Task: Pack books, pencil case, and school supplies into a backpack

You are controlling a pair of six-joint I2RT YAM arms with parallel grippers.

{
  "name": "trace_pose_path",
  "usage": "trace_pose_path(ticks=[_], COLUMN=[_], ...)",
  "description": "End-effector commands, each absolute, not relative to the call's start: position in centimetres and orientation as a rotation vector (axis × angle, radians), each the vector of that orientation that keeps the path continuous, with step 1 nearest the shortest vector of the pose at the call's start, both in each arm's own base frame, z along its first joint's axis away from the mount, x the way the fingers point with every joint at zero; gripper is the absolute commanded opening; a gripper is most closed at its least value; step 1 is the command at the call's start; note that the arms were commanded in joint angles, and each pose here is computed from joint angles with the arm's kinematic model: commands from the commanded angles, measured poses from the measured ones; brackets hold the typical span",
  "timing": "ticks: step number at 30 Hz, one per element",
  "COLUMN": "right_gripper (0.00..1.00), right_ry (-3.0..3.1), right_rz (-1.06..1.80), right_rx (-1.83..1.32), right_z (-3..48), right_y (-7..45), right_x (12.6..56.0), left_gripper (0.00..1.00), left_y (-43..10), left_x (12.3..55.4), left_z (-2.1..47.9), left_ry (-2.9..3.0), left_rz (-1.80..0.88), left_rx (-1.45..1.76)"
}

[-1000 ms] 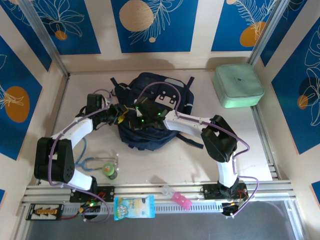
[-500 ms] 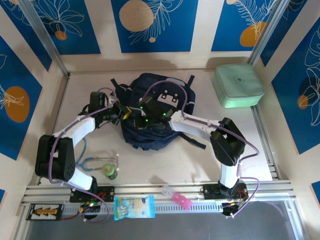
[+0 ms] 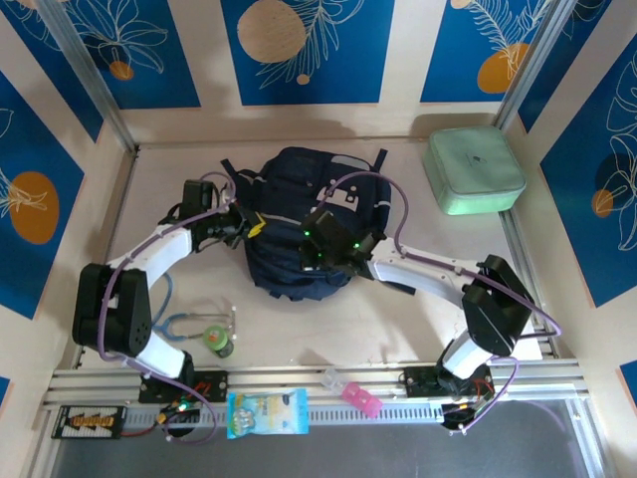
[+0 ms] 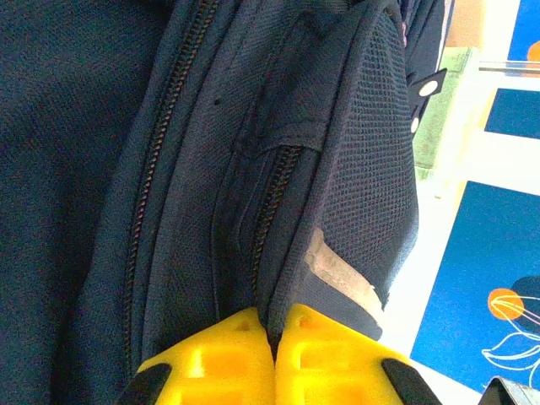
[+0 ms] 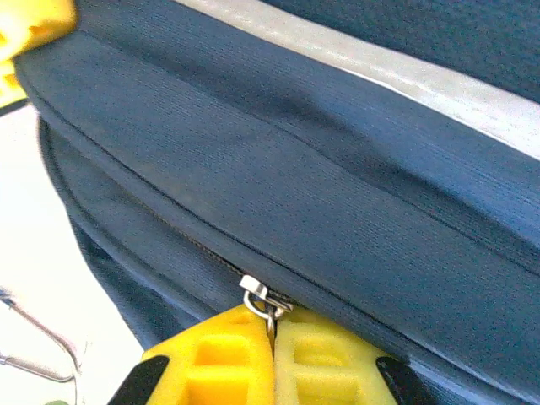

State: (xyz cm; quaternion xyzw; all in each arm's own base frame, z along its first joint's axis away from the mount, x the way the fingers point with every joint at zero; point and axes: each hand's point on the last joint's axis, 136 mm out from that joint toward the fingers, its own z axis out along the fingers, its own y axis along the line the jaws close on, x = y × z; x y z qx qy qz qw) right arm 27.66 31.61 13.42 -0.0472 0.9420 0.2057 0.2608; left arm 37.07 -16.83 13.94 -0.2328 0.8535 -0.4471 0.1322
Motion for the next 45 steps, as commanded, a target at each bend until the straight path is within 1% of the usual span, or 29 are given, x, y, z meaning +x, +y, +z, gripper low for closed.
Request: trace_pose_path(ticks=[1,4,8,10,12,14,15,16,17,20,22,26,29,32,35,37,41,45], right_gripper=[0.05,0.05,0.04,0.04,0.04,0.04,0.04,0.04,0.04,0.04,0.04,0.04,0.04,0.04,0.04,0.04,0.04,0.04], right_ry=[2.633,2.658,2.701,2.7,2.702,2.699,2.691,2.68,2.671,2.644,2.631,2.617,2.621,2.603,2.591,2.589,2.596,2.596], right_rz=[0.332,0.31,0.322,0.335,0.426,0.507,0.557,0.602,0.632,0.725,0.782,0.865,0.895,0.926,0.934,0.932,0.953,0.978], right_rx=[0.009,0.074,0.149,0.132,0.052,-0.019,-0.067,-0.101,-0.112,-0.147,-0.172,-0.211,-0.227,-0.254,-0.282,-0.298,-0.333,-0.383], right_z=[12.3,12.0,11.8,11.6,11.8,12.2,12.6,12.9,13.2,14.0,14.3,14.9,15.5,16.4,17.0,17.1,17.1,17.1], right_y=[26.1,25.0,25.0,25.8,27.8,29.6,30.7,31.7,32.3,34.3,35.6,37.6,38.6,39.4,39.8,39.9,40.4,41.1], right_x=[26.3,26.0,25.9,26.1,26.4,26.7,26.8,26.8,27.0,27.7,28.2,29.0,29.5,29.9,30.1,30.2,30.0,29.8], left_gripper=[0.0,0.0,0.0,0.0,0.01,0.16,0.31,0.43,0.48,0.58,0.62,0.68,0.68,0.66,0.57,0.55,0.48,0.38], left_y=[-14.9,-14.8,-14.5,-14.1,-13.8,-13.3,-13.0,-12.5,-12.0,-10.3,-9.9,-10.9,-12.4,-13.6,-15.0,-15.9,-16.8,-17.8], left_x=[40.3,40.6,41.3,41.9,42.3,42.6,42.7,42.8,42.8,42.3,41.5,39.6,38.4,37.3,36.9,37.0,37.0,37.3], left_z=[15.0,14.8,14.5,14.2,14.2,14.3,14.5,14.8,15.1,15.8,16.3,17.6,18.5,18.3,18.0,17.9,16.9,16.3], left_ry=[2.377,2.388,2.39,2.401,2.421,2.433,2.433,2.429,2.423,2.405,2.402,2.401,2.366,2.366,2.375,2.378,2.401,2.409], left_rz=[-1.212,-1.197,-1.153,-1.109,-1.075,-1.037,-1.02,-1.012,-1.007,-0.995,-1.015,-1.104,-1.243,-1.274,-1.299,-1.315,-1.29,-1.301], left_rx=[-0.688,-0.683,-0.684,-0.673,-0.662,-0.66,-0.662,-0.665,-0.665,-0.687,-0.676,-0.635,-0.623,-0.627,-0.63,-0.63,-0.648,-0.661])
